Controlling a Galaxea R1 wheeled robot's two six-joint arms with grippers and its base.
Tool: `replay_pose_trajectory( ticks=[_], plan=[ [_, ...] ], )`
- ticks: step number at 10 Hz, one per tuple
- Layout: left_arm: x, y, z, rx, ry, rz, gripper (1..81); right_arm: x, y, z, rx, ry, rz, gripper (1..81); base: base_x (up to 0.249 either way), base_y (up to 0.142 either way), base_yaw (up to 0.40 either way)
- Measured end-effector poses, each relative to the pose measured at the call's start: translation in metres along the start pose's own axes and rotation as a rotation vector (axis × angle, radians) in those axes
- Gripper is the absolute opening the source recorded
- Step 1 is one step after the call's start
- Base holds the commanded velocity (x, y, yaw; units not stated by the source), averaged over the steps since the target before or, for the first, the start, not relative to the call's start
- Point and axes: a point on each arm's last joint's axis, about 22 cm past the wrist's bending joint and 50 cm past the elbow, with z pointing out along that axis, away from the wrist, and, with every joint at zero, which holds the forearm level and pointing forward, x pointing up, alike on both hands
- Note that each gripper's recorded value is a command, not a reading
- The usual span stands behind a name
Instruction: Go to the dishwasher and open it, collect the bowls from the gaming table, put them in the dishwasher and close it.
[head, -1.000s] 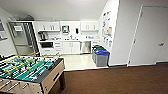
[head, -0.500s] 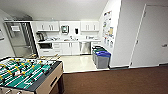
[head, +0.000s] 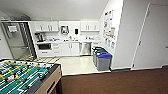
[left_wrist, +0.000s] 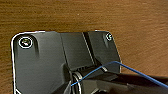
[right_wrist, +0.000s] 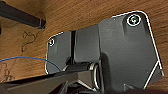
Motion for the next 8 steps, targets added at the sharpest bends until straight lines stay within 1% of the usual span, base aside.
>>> replay_pose_trajectory(
  ticks=[2, 5, 8],
  plan=[
    [-0.0003, 0.0, 0.0, 0.0, 0.0, 0.0, 81.1, -0.0014, -0.004, 0.0045, -0.001, -0.002, 0.0, 81.1, 0.254, 0.0, 0.0],
    [-0.0003, 0.0013, 0.0007, -0.002, 0.0, 0.0, 81.1, -0.0018, -0.0006, 0.0056, -0.012, -0.003, -0.001, 81.1, 0.255, 0.0, 0.0],
    [0.0001, 0.001, 0.0006, -0.001, 0.0, 0.0, 81.1, 0.0003, 0.0001, 0.0059, -0.014, -0.002, -0.003, 81.1, 0.255, 0.0, 0.0]
  ],
)
